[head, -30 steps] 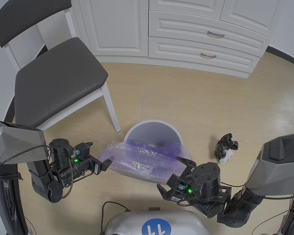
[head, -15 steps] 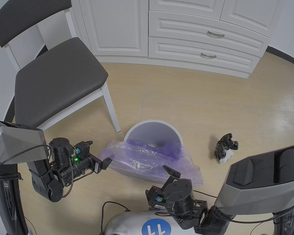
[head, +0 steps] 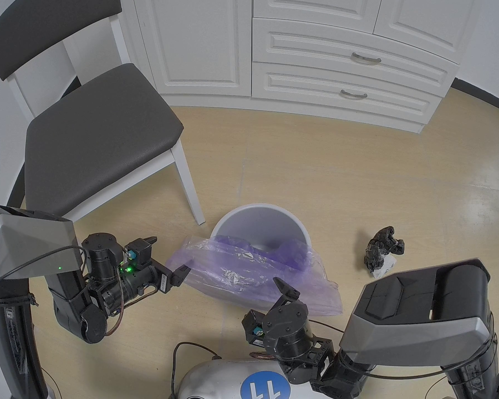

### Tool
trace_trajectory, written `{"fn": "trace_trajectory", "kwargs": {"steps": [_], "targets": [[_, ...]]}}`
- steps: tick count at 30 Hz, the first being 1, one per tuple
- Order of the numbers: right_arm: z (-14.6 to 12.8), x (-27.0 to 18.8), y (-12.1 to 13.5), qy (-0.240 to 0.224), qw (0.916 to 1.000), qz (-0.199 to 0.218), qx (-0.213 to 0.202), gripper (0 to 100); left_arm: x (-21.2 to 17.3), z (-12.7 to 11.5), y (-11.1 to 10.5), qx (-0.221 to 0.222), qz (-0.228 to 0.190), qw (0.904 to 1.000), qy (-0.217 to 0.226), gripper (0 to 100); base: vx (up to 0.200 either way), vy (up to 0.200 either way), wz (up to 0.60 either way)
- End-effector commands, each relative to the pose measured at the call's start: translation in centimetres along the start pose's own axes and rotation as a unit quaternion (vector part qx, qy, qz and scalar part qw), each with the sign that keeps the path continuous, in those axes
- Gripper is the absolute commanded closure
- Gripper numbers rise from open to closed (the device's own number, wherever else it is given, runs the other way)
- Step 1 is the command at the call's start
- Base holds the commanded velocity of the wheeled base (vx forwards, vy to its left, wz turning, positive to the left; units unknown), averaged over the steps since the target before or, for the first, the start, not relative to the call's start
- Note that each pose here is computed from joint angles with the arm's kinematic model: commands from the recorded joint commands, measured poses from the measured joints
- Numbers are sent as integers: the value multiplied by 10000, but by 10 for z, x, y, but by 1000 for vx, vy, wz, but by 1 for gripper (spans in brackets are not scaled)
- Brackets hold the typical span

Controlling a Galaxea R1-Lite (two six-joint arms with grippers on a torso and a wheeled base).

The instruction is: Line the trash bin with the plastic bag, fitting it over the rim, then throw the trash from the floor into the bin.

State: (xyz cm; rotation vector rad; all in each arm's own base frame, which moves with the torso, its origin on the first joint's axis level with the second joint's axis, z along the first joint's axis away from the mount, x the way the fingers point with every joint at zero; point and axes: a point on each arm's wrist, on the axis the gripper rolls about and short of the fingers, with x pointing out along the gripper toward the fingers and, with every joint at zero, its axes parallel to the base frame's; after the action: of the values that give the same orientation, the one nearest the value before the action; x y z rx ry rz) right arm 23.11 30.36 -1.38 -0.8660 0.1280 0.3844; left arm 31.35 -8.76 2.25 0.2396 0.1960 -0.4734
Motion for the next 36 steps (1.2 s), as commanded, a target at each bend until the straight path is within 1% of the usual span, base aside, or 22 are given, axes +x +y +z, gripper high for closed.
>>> {"fn": "trace_trajectory", "kwargs": {"steps": [1, 5, 16, 21, 27, 33, 34, 36], "targets": [[4, 16, -6, -6, 9997, -253, 61, 0, 0, 0, 0, 0, 1, 10000, 3, 0, 0, 0, 0], [6, 28, -18, 8, 9988, -489, 94, 0, 0, -1, 0, -1, -1, 10000, 11, 0, 0, 0, 0], [13, 39, -56, -70, 9946, -978, 340, 0, 0, -2, 0, -7, 1, 10000, 34, 0, 0, 0, 0], [19, 38, -71, -148, 9925, -1129, 454, 0, 1, -3, 0, -7, 1, 10000, 34, 0, 0, 0, 0], [21, 36, -74, -172, 9921, -1149, 475, 0, 1, -3, 0, -9, 0, 10000, 41, 0, 0, 0, 0], [14, 35, -58, -97, 9949, -955, 302, 0, 1, -3, 1, -11, 7, 10000, 43, 0, 0, 0, 0], [14, 36, -56, -93, 9952, -932, 287, 100, 1, -3, 1, -11, 7, 10000, 43, 0, 0, 0, 0], [12, 36, -52, -96, 9958, -875, 256, 100, 1, -3, 1, -11, 7, 10000, 43, 0, 0, 0, 0]]}}
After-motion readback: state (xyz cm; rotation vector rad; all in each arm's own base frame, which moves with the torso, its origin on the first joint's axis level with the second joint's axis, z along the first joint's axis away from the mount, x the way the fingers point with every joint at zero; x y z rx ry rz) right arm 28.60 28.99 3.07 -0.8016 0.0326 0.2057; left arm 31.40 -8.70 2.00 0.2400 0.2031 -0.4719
